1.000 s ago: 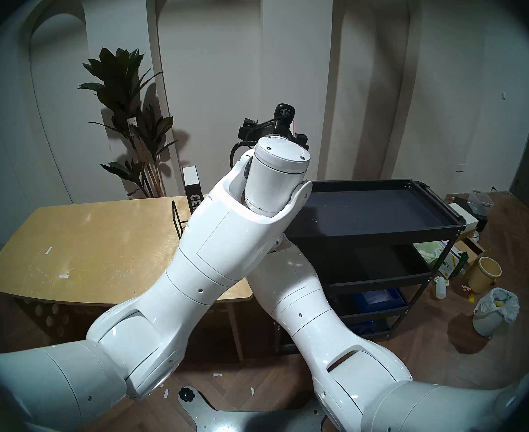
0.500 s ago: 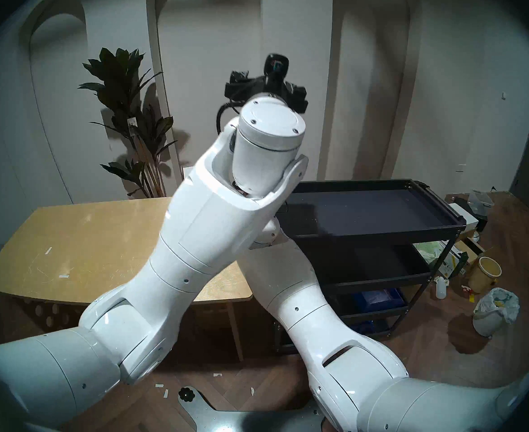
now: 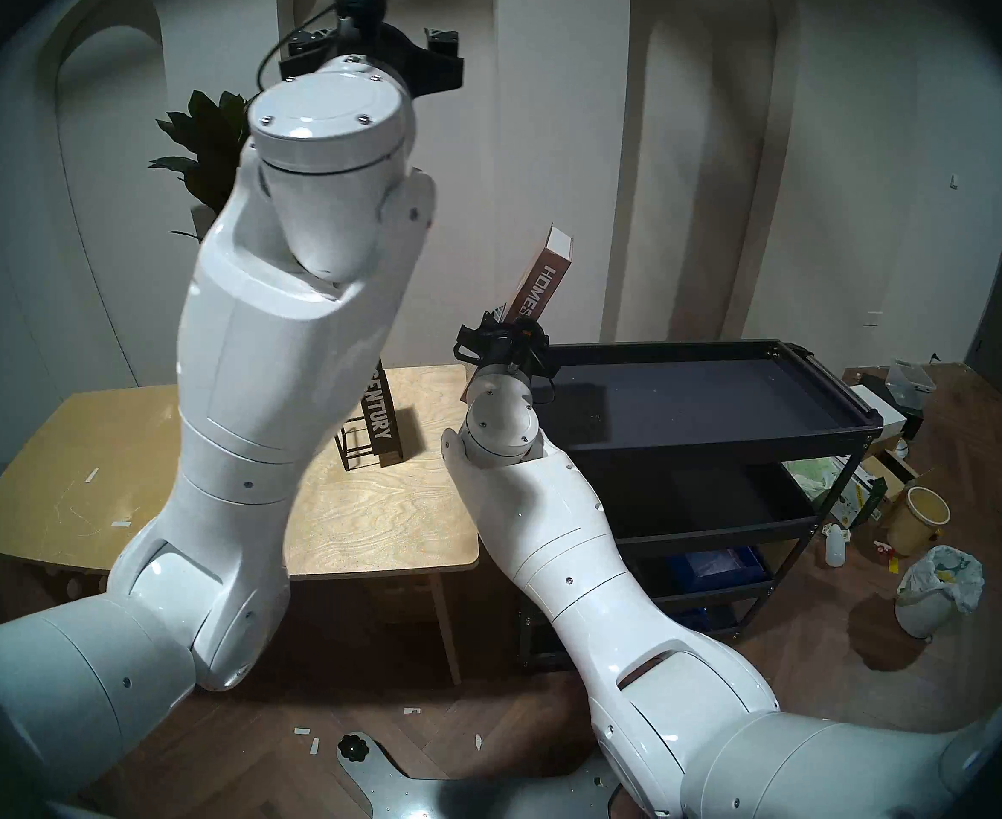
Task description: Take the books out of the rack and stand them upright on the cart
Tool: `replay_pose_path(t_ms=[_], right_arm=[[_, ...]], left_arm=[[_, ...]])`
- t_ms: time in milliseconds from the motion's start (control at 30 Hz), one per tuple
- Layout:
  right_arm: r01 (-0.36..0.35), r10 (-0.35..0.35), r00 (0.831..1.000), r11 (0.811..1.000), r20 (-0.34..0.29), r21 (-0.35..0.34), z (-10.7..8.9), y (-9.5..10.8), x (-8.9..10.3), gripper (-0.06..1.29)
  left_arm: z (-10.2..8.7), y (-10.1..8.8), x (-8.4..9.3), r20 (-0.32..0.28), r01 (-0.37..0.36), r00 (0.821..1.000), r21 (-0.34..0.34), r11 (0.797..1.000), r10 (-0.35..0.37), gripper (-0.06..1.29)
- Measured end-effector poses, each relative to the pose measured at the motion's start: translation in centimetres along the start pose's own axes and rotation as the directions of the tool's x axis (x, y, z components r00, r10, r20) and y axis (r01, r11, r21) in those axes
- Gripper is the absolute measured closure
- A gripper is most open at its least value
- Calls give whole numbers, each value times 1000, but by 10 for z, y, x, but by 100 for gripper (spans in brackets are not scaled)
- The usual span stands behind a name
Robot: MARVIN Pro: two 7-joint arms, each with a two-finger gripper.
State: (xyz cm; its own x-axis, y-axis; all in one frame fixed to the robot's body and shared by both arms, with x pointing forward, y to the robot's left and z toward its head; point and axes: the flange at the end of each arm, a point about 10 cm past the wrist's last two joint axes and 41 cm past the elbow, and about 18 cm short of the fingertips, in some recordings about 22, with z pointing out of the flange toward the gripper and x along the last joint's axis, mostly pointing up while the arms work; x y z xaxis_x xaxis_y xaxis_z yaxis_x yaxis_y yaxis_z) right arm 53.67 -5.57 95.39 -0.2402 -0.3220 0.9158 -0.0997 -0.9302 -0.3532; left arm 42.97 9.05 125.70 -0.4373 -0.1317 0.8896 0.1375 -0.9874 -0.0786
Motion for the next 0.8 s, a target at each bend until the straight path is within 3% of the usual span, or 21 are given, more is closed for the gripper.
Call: replay_pose_path(t_ms=[133, 333, 400, 500, 667, 800], right_arm=[[17, -17, 999, 1000, -31, -9, 11, 6, 17, 52], [57, -59, 996, 998, -68, -25, 32, 20, 46, 52], [79, -82, 994, 996, -77, -34, 41, 28, 58, 52], [102, -105, 991, 994, -81, -41, 50, 36, 70, 52], [178, -181, 981, 983, -64, -51, 72, 59, 95, 52], [234, -236, 971, 971, -30, -55, 85, 77, 103, 52]], left_arm=[[14, -35, -9, 35, -15, 999, 61, 998, 13, -2], [36, -87, -38, 134, -53, 990, 153, 987, 33, -2], [44, -111, -54, 186, -66, 982, 186, 980, 31, -2], [49, -131, -70, 238, -72, 971, 210, 975, 20, -2], [55, -178, -110, 354, -70, 935, 256, 964, -26, -2], [55, -197, -133, 413, -63, 909, 263, 963, -53, -2]])
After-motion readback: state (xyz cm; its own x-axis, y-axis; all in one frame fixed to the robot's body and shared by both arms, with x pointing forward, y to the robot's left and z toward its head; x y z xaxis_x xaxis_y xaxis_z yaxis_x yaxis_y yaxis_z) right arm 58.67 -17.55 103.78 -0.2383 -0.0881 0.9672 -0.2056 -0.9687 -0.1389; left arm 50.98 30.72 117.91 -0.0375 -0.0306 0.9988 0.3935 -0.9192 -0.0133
